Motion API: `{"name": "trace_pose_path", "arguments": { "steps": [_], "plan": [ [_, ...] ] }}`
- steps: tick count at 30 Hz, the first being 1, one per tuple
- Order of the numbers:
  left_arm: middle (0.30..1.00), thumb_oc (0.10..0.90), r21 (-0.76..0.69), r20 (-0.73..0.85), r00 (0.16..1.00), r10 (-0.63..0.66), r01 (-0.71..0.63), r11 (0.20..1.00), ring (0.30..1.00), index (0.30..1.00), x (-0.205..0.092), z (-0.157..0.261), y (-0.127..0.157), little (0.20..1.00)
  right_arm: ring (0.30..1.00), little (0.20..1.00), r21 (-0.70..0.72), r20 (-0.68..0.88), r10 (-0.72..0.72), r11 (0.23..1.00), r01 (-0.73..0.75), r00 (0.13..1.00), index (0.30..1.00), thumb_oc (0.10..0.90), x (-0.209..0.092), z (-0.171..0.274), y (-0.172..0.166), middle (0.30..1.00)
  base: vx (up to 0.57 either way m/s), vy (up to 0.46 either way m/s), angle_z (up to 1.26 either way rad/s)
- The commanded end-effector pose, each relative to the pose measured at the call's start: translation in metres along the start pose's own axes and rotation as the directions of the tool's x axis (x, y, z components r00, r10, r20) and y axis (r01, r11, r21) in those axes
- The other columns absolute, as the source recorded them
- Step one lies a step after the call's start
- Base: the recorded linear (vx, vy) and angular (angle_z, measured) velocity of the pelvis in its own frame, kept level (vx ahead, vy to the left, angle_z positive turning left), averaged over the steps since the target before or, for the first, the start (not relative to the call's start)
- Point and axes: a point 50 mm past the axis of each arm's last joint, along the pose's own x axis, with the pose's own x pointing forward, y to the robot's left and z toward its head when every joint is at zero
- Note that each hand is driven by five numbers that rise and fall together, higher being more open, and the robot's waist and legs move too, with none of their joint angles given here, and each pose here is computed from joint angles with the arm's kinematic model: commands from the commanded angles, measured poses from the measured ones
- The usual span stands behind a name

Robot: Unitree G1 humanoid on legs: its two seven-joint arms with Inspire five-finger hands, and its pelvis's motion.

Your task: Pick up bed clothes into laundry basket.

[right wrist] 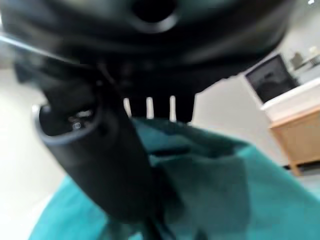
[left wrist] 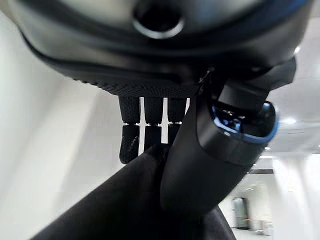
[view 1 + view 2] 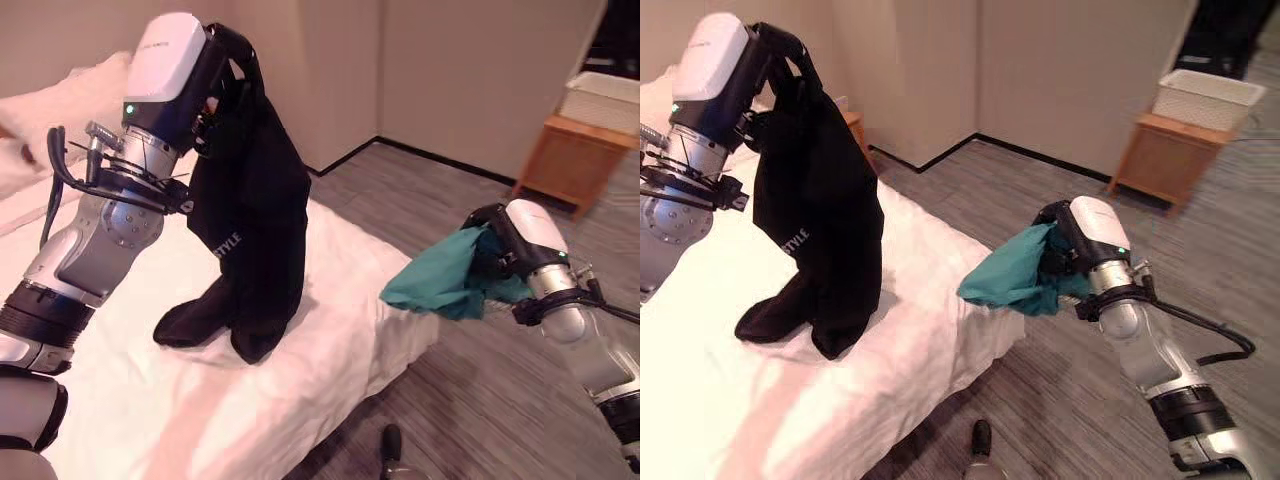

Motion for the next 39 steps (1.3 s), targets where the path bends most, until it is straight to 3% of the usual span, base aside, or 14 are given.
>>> {"name": "trace_pose_path", "arguments": {
  "steps": [1, 3, 6, 9, 13, 19, 22, 25, 33, 39],
  "plan": [
    [0.300, 0.400, -0.057, -0.040, 0.972, 0.232, -0.234, 0.971, 0.300, 0.300, 0.011, -0.005, 0.040, 0.300, 0.300, 0.300, -0.022, 0.243, -0.267, 0.960, 0.281, 0.932, 0.300, 0.400, 0.022, 0.051, -0.071, 0.300, -0.28, -0.246, -0.70],
    [0.300, 0.400, -0.079, -0.051, 0.971, 0.232, -0.235, 0.969, 0.300, 0.300, 0.006, -0.007, 0.038, 0.300, 0.300, 0.300, -0.026, 0.246, -0.261, 0.961, 0.275, 0.934, 0.300, 0.400, 0.023, 0.053, -0.070, 0.300, -0.17, -0.262, -0.47],
    [0.300, 0.400, -0.300, -0.171, 0.966, 0.195, -0.239, 0.924, 0.300, 0.300, -0.031, -0.019, 0.012, 0.300, 0.300, 0.300, -0.069, 0.224, -0.204, 0.972, 0.224, 0.953, 0.300, 0.400, 0.021, 0.048, -0.063, 0.300, -0.17, -0.437, -0.84],
    [0.300, 0.400, -0.409, -0.252, 0.957, 0.141, -0.237, 0.881, 0.300, 0.300, -0.041, -0.024, -0.014, 0.300, 0.300, 0.300, -0.081, 0.213, -0.200, 0.972, 0.221, 0.956, 0.300, 0.400, 0.018, 0.045, -0.069, 0.300, -0.14, -0.421, -0.52],
    [0.300, 0.400, -0.444, -0.338, 0.934, 0.113, -0.264, 0.856, 0.300, 0.300, -0.040, -0.036, -0.031, 0.300, 0.300, 0.300, -0.094, 0.252, -0.222, 0.963, 0.252, 0.942, 0.300, 0.400, 0.021, 0.052, -0.088, 0.300, -0.18, -0.327, -0.42],
    [0.300, 0.400, -0.376, -0.352, 0.922, 0.164, -0.299, 0.877, 0.300, 0.300, -0.036, -0.048, -0.008, 0.300, 0.300, 0.300, -0.081, 0.264, -0.277, 0.948, 0.307, 0.924, 0.300, 0.400, 0.032, 0.057, -0.101, 0.300, -0.15, -0.248, -0.58],
    [0.300, 0.400, -0.354, -0.332, 0.918, 0.216, -0.333, 0.874, 0.300, 0.300, -0.030, -0.048, 0.007, 0.300, 0.300, 0.300, -0.056, 0.260, -0.292, 0.947, 0.316, 0.920, 0.300, 0.400, 0.031, 0.057, -0.097, 0.300, -0.06, -0.152, -0.40],
    [0.300, 0.400, -0.375, -0.302, 0.927, 0.222, -0.330, 0.866, 0.300, 0.300, -0.020, -0.039, 0.005, 0.300, 0.300, 0.300, -0.044, 0.240, -0.301, 0.946, 0.320, 0.923, 0.300, 0.400, 0.030, 0.053, -0.094, 0.300, -0.03, -0.048, -0.43],
    [0.300, 0.400, -0.553, -0.213, 0.968, 0.137, -0.235, 0.799, 0.300, 0.300, 0.046, 0.012, -0.036, 0.300, 0.300, 0.300, -0.129, 0.108, -0.317, 0.935, 0.330, 0.942, 0.300, 0.400, 0.011, 0.018, -0.081, 0.300, 0.03, 0.013, -0.07],
    [0.300, 0.400, -0.535, -0.174, 0.978, 0.114, -0.191, 0.823, 0.300, 0.300, 0.073, 0.034, -0.046, 0.300, 0.300, 0.300, -0.196, 0.060, -0.347, 0.915, 0.352, 0.936, 0.300, 0.400, 0.009, 0.004, -0.090, 0.300, 0.06, -0.078, -0.29]
  ]
}}
